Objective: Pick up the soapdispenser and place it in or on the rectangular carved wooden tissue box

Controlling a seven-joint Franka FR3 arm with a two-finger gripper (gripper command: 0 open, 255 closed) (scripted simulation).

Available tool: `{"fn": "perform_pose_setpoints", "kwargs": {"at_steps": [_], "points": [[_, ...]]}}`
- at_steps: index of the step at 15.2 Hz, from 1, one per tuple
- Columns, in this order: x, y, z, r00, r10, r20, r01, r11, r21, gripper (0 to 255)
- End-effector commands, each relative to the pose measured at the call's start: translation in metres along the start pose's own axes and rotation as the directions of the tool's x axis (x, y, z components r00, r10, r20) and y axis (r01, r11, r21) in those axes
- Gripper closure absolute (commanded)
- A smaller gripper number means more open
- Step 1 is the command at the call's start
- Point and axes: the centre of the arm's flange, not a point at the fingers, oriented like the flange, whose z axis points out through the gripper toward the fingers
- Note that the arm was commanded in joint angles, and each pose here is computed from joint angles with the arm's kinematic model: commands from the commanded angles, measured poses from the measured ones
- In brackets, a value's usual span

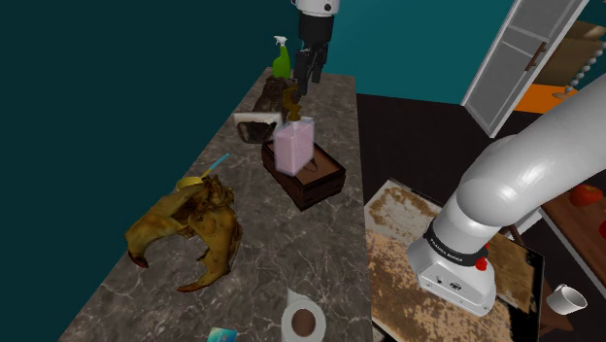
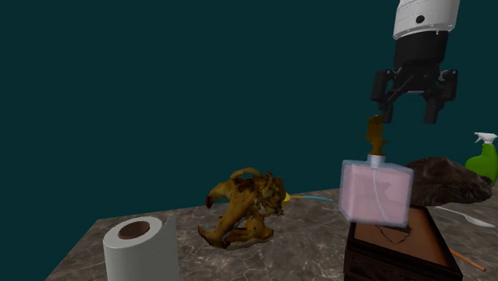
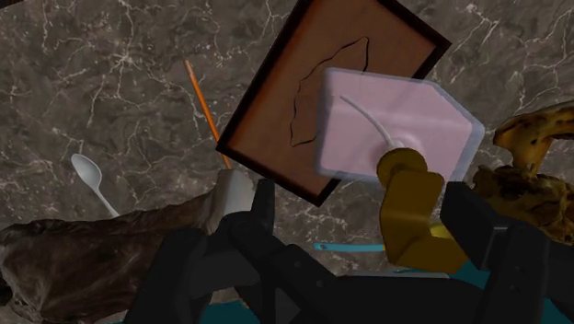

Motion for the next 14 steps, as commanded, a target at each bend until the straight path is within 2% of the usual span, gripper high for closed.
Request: {"fn": "perform_pose_setpoints", "kwargs": {"at_steps": [1, 2, 6, 14], "points": [[0.0, 0.0, 0.0, 1.0, 0.0, 0.001, 0.0, 1.0, 0.0, 0], [-0.001, 0.001, 0.0, 1.0, 0.0, 0.001, 0.0, 1.0, 0.0, 0], [0.0, 0.001, -0.05, 1.0, 0.0, 0.001, 0.0, 1.0, 0.0, 0], [0.0, 0.001, -0.05, 1.0, 0.0, 0.001, 0.0, 1.0, 0.0, 0]]}}
